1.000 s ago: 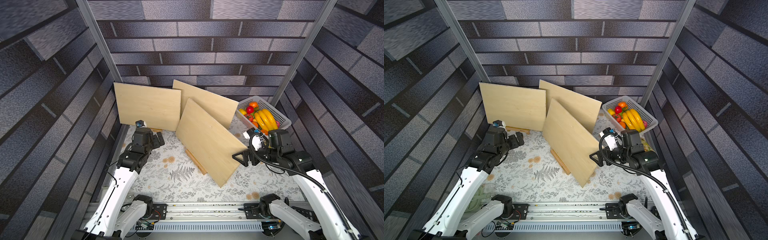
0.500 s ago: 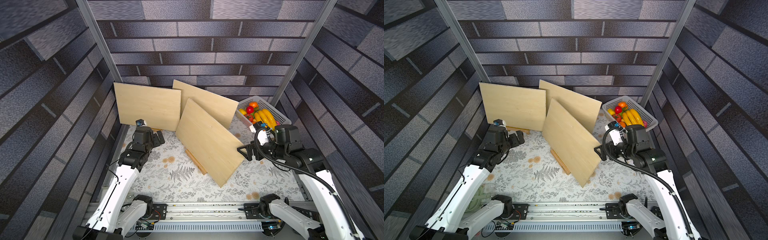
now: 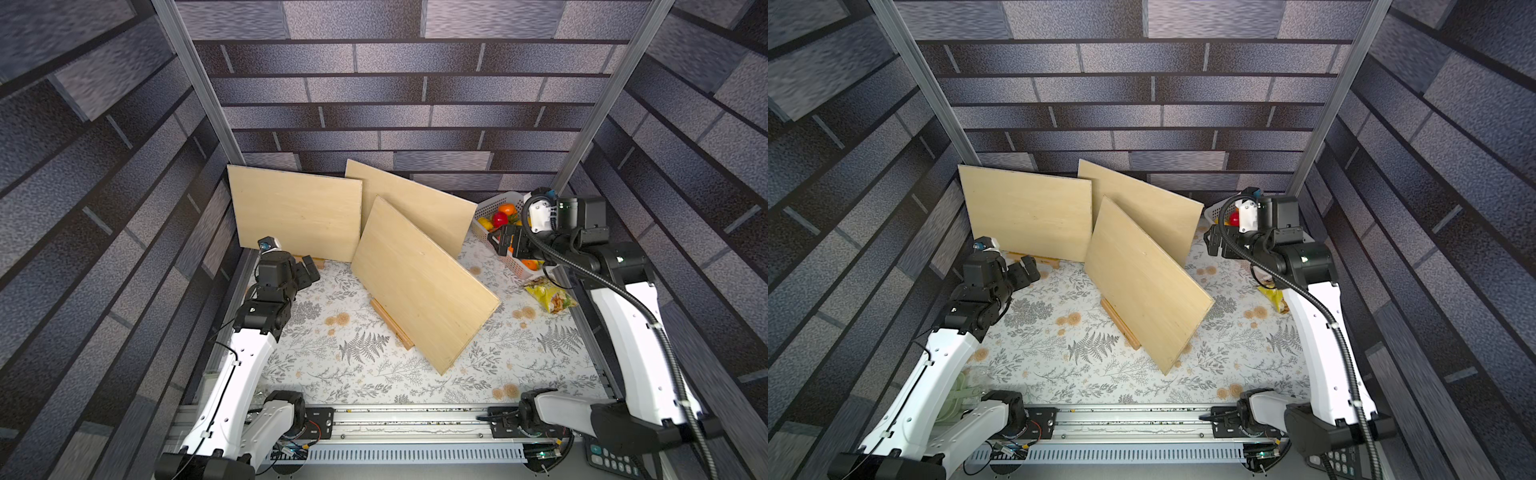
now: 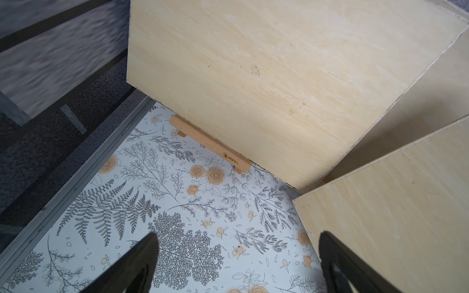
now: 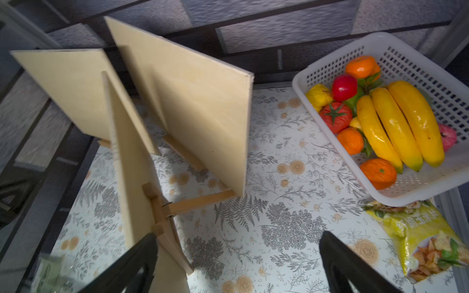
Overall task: Assemble the easel
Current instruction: Reset both arms
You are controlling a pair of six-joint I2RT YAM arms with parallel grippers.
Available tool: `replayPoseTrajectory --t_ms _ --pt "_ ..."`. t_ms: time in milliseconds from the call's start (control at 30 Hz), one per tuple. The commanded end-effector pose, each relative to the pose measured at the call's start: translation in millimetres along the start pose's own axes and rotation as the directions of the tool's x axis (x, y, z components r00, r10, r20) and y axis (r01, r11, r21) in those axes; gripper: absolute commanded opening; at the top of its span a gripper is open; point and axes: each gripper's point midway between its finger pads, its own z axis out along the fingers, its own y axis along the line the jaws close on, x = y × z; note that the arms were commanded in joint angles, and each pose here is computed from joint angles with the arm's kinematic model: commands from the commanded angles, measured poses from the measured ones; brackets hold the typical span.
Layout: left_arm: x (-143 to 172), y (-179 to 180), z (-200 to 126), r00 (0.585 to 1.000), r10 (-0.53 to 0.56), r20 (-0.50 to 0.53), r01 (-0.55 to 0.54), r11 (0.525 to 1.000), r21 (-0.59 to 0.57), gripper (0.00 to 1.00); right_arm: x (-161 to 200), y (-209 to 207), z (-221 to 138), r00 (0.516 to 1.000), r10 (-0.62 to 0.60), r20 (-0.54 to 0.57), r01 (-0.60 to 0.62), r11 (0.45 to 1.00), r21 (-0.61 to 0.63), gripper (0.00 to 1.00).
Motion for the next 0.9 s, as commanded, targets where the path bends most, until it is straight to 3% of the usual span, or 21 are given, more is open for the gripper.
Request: replayPoseTrajectory --t_ms 0,100,300,367,500,867 --pt "-4.7 9.1 2.6 0.998 0.005 0.059 -0.004 1.000 -0.008 1.00 -3.1 -36.2 25.6 0.985 0.169 0.019 -0.170 0.979 0.117 1.00" --pt "-3.7 15.2 11.0 0.996 0.013 0.094 -0.012 1.000 -0.006 1.00 -0.3 -56.9 57.6 0.975 0.208 0.085 -0.218 0.967 0.135 1.00" --pt "10.9 27.6 29.0 0.998 0.005 0.067 -0.005 1.000 -0.007 1.00 1.5 -93.7 90.8 0.929 0.144 0.339 -0.217 0.958 0.187 0.91" --pt "10.5 27.0 31.3 0.997 0.011 0.075 -0.011 1.000 -0.002 1.00 11.4 -104.3 100.7 0.926 0.092 0.365 -0.182 0.958 0.222 0.91" --pt "17.5 36.0 41.4 0.998 0.016 0.066 -0.015 1.000 -0.020 1.00 17.6 -125.9 111.6 0.901 0.013 0.434 -0.153 0.945 0.289 1.00" --pt "40.7 46.8 56.6 0.998 0.039 0.054 -0.037 0.999 -0.021 1.00 41.3 -137.9 171.9 0.958 0.011 0.287 -0.081 0.969 0.233 1.00"
